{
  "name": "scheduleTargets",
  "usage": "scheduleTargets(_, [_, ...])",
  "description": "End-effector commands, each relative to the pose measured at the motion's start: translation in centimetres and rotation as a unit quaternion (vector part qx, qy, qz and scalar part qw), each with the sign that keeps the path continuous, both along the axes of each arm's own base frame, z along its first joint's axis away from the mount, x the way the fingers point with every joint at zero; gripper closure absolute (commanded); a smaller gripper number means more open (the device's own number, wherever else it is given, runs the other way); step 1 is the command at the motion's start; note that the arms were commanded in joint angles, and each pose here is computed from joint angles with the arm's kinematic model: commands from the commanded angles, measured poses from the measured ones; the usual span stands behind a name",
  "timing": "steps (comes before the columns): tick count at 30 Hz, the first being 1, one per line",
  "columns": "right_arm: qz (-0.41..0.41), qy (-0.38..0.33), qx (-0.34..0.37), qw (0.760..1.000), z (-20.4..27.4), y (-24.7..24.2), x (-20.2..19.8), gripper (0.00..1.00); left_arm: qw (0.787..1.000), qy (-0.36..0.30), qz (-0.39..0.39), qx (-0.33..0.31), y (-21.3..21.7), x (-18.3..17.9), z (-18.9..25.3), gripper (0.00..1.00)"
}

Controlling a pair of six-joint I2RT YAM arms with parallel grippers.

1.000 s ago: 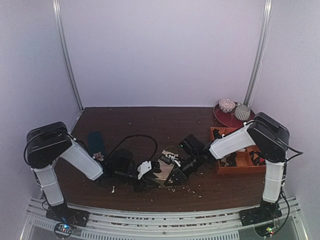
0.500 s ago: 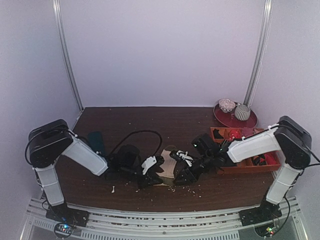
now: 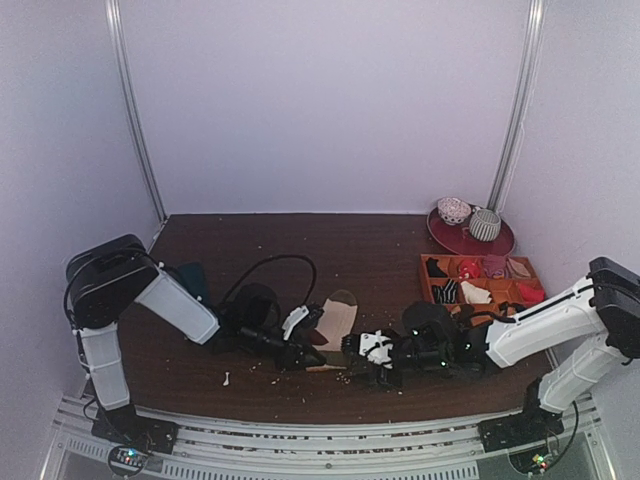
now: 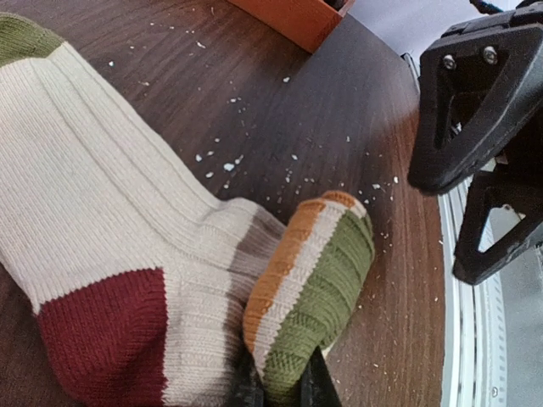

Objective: Roll the socks
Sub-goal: Roll a pair of socks at the center of the board.

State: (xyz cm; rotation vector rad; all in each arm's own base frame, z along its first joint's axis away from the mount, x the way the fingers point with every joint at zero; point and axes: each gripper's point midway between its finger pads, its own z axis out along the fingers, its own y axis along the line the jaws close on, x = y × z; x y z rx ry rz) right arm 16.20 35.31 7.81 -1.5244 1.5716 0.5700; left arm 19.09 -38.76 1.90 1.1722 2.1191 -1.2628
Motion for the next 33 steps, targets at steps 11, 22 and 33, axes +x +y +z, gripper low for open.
scheduleTargets(11, [-0.016,-0.087,-0.091,0.992,-3.2,2.3,3.2,0.48,0.968,0.157,0.015,0.195,7.5,-5.6,-9.4,1.0])
scheduleTargets(22, [-0.054,-0.013,-0.151,0.987,-7.7,0.5,2.9,0.83,0.983,0.091,0.016,0.156,6.3,-3.4,-6.7,0.68])
scheduleTargets(33, [0.01,0.28,-0.149,0.948,-8.8,0.1,-2.2,0.85,0.971,-0.236,-0.019,-0.034,2.9,0.9,7.6,0.02])
